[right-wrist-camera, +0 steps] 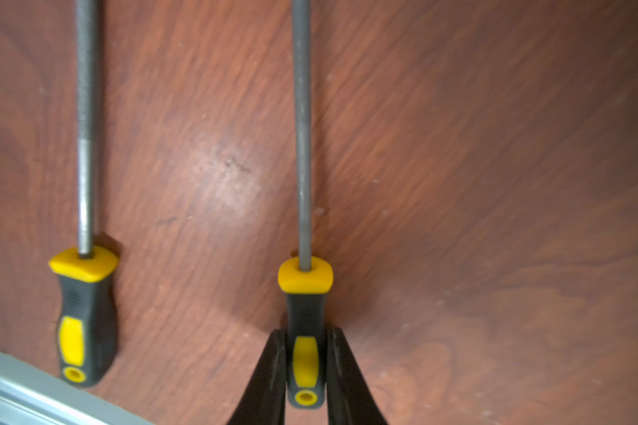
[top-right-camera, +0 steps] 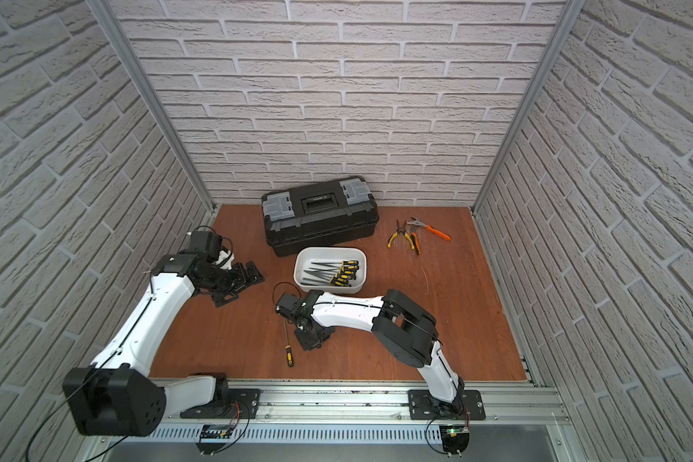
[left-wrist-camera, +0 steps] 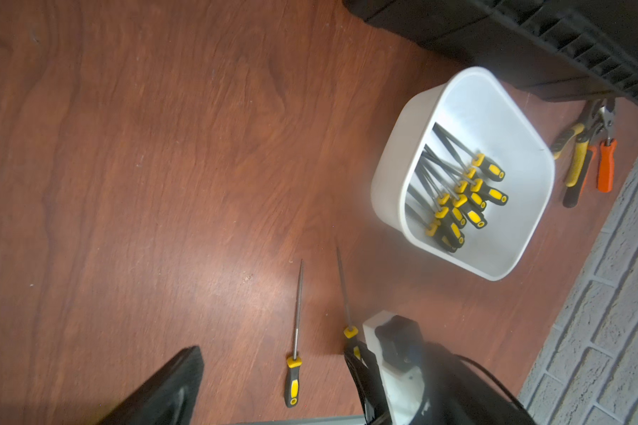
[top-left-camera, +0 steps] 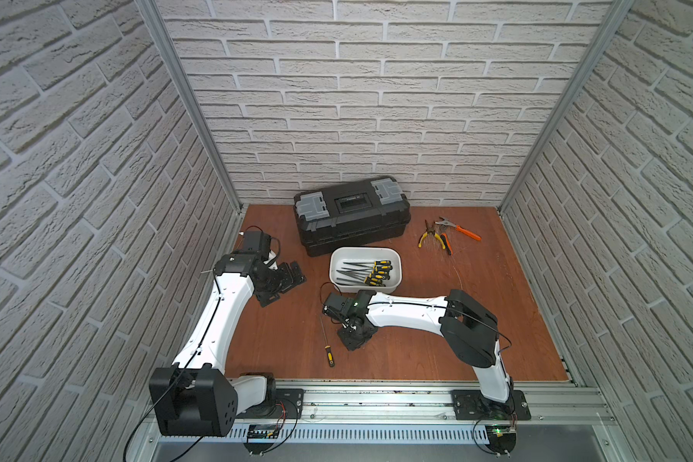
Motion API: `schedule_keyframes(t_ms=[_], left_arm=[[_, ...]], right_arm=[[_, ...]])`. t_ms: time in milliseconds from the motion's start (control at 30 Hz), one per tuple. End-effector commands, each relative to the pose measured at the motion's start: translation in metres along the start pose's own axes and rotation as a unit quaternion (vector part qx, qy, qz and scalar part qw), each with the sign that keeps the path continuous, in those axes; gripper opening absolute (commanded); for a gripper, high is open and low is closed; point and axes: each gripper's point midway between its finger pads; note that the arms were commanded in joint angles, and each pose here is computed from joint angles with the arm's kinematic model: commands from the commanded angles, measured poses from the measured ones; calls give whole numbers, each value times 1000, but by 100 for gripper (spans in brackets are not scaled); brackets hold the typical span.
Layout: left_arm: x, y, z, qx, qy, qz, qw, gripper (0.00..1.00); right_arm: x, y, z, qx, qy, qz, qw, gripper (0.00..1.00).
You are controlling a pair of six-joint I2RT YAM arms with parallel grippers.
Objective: Put the file tool into the storage box
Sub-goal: Pick up the file tool from the center of the board, then place the file tool in the storage box.
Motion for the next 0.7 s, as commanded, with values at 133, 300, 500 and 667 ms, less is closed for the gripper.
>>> schedule_keyframes(t_ms=[133,300,500,667], left_arm=[[-15,22,19,-42,-23,-11,999,98],[-29,29,28,-52,-30,-39,997,98],[-56,31,24,-41,-92,-64,993,98],[-84,33,19,-38,-131,-102,985,98]], right_arm=[[-20,92,26,-92,94,14,991,12],[-40,138,42,-127,141,27,981,12],[-80,155,59,-119,213,-10,970,9],[-108,155,82,-112,244,-26,963,8]])
Point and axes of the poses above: each gripper's point midway between its finger pads, its own y axis back along the fingers, its own x axis along the line the jaws close on, z = x × y, and after that the axes turned 3 degrees about -y, right-handed
